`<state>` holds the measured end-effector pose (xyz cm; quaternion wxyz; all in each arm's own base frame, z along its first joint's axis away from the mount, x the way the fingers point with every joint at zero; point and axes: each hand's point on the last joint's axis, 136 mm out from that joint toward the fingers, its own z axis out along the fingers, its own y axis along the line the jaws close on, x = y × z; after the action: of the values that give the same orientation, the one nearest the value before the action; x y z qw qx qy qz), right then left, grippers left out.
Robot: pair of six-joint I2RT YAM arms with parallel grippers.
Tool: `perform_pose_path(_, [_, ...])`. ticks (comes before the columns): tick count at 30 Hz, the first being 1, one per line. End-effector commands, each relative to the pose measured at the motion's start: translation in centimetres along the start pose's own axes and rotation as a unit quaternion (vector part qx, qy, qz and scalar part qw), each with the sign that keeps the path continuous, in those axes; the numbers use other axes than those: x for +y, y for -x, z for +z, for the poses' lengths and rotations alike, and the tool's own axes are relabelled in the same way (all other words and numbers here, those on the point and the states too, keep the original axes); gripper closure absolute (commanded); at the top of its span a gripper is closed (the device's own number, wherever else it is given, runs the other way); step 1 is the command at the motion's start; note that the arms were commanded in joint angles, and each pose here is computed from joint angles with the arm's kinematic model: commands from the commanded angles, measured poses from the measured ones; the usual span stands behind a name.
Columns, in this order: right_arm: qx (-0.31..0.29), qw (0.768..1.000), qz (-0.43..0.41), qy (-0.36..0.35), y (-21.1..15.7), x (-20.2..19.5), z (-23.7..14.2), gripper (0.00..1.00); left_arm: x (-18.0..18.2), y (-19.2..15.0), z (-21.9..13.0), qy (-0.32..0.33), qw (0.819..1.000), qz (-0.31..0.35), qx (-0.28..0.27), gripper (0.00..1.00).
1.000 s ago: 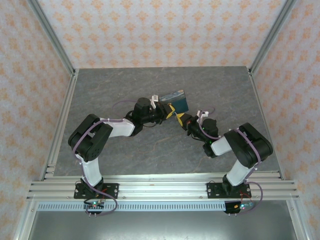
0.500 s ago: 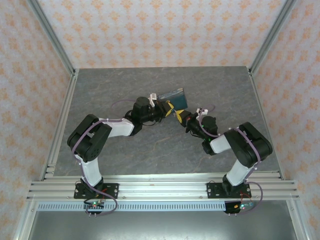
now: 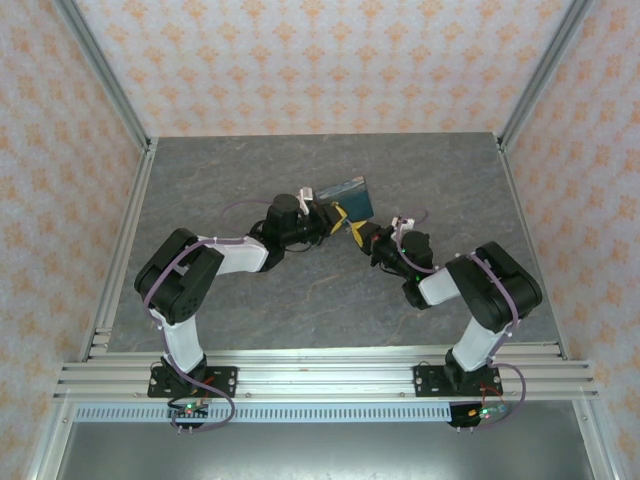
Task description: Unlock a padlock with a key
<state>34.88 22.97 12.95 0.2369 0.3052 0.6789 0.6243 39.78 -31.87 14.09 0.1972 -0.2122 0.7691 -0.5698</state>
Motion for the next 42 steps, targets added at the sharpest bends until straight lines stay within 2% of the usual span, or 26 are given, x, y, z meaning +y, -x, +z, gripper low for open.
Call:
perform_pose_path(1, [0.021,0.996,-0.088,0.007,-0.8,2.1,0.7,1.0,-4.2,-4.3,-0.3,-0.056,0.995,0.024,0.081,1.0])
perform_pose_path(6, [0.03,0.988,-0.147,-0.027,-1.0,1.8,0.6,1.0,-4.0,-4.4,-0.3,-0.053,0.995,0.022,0.082,1.0])
perform_pose_path(13, [0.026,0.988,-0.151,-0.022,-0.9,2.5,0.7,1.0,-3.9,-4.4,-0.3,-0.052,0.995,0.022,0.082,1.0])
perform_pose_path(23, [0.016,0.998,-0.039,0.05,-0.4,4.6,1.2,1.0,-4.1,-4.6,-0.5,-0.057,0.994,0.036,0.083,1.0])
perform_pose_path(30, [0.002,0.994,0.058,0.097,0.8,5.8,1.3,1.0,-4.1,-4.8,-0.7,-0.061,0.993,0.05,0.084,1.0])
perform_pose_path(36, [0.012,0.992,0.065,0.111,0.6,7.2,1.4,1.0,-4.2,-4.8,-0.6,-0.069,0.993,0.051,0.087,1.0])
perform_pose_path(42, [0.019,0.993,0.055,0.099,0.2,6.9,1.5,1.0,-5.2,-4.7,-0.8,-0.083,0.992,0.042,0.084,1.0])
